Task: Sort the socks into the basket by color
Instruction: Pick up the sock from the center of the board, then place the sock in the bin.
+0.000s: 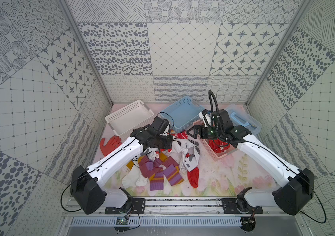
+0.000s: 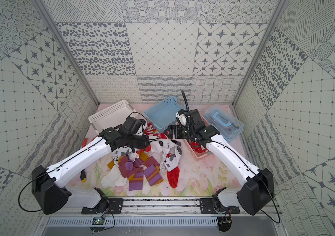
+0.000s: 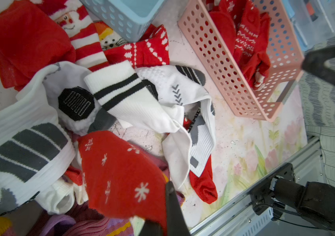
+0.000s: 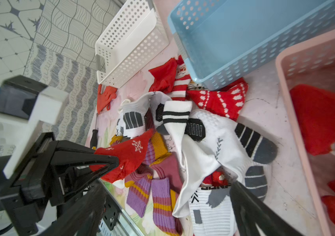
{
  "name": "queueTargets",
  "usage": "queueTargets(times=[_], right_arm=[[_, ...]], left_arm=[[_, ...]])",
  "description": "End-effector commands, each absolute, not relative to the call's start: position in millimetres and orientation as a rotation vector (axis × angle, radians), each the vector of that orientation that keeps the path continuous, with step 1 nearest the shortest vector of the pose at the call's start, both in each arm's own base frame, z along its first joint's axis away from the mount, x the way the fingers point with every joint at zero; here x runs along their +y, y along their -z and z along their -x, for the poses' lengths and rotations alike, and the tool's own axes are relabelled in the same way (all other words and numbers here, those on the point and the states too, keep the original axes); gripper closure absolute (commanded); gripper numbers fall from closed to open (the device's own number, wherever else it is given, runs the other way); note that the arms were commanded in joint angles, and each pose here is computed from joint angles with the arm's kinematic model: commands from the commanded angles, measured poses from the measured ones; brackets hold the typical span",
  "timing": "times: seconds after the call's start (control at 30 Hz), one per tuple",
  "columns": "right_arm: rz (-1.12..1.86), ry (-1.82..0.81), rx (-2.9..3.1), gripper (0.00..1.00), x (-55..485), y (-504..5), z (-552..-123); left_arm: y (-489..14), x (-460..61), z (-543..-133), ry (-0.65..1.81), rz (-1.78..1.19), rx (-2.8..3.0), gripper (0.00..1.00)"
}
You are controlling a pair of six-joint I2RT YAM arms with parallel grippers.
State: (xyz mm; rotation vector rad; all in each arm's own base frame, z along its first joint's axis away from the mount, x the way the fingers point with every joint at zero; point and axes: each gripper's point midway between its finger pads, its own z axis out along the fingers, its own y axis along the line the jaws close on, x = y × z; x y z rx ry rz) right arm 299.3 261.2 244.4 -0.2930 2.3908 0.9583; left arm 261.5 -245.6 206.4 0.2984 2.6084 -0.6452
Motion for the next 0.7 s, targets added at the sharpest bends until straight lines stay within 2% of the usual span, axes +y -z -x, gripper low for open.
queueTargets(times=[0.0, 0.37, 0.67], right_arm=[[0.398, -1.039, 2.285, 0.02, 281.2, -256.7, -296.1], [0.557, -1.078, 2.133, 0.02, 300.2, -258.2, -274.8], [0.633, -1.013, 1.957, 0.02, 316.7, -283.2, -273.8]], left_arm=[[-245.4, -258.1, -256.2, 0.796, -0.294, 2.541, 1.0], [-319.9, -276.5, -257.6, 0.994, -0.328, 2.381, 1.0], [-370.5, -287.0, -252.9, 1.175, -0.339, 2.27, 1.0]])
